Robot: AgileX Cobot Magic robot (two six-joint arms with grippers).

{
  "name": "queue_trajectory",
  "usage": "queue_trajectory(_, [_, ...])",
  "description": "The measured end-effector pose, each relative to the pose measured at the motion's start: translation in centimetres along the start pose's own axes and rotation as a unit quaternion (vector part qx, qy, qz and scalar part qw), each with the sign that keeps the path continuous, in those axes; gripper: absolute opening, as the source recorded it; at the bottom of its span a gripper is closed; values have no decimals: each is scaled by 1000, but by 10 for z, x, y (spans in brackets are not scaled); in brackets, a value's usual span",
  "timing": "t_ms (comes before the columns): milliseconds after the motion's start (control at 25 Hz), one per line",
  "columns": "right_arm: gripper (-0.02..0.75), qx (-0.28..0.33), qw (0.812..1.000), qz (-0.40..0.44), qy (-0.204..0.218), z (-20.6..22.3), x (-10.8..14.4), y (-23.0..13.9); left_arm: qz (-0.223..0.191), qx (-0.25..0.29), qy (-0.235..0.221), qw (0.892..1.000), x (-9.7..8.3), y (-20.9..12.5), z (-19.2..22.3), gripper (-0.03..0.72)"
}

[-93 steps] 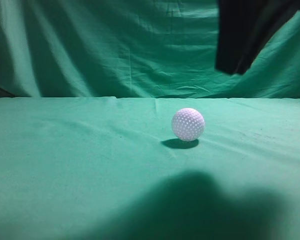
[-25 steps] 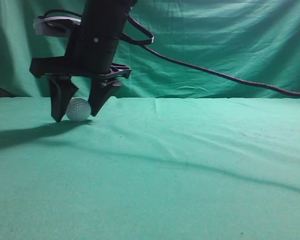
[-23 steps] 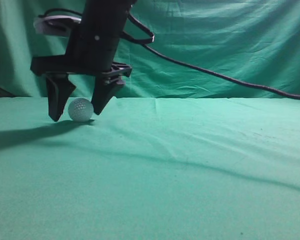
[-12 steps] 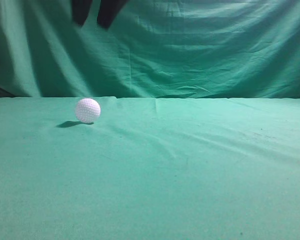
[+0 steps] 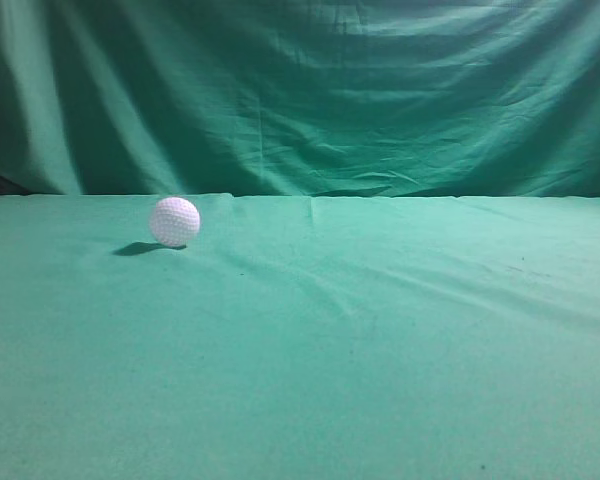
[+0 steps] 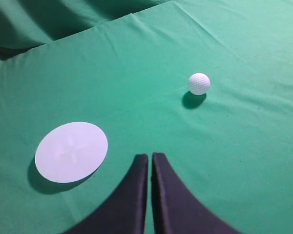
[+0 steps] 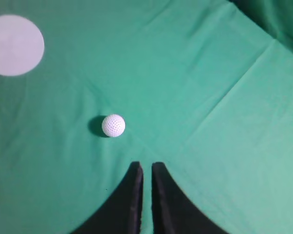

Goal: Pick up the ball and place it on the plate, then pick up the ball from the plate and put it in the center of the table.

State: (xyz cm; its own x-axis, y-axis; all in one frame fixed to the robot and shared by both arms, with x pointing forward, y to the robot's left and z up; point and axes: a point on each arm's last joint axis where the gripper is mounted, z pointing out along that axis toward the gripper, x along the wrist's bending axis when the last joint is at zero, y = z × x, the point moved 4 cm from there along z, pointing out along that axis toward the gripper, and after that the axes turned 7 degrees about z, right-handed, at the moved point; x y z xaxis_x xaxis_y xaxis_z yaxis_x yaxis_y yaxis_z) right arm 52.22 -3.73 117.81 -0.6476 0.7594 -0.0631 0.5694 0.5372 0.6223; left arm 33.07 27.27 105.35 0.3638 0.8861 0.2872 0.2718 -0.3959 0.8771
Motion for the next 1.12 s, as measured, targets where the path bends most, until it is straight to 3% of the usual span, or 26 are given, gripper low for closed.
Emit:
queue_trajectory(320, [62,-99,994,45,5,-101,-9,-9,0,0,0,1000,0,0,0,0])
queue_trajectory(520, [62,-116,991,60,7,-140,-14,-45,0,0,0,1000,0,0,0,0])
queue_trajectory(760, [62,-103,992,74,9,-143,-15,-107,0,1,0,1000,0,0,0,0])
queue_trajectory(1120, [62,-191,976,93,47,-148,-9,-182,0,1,0,1000,0,0,0,0])
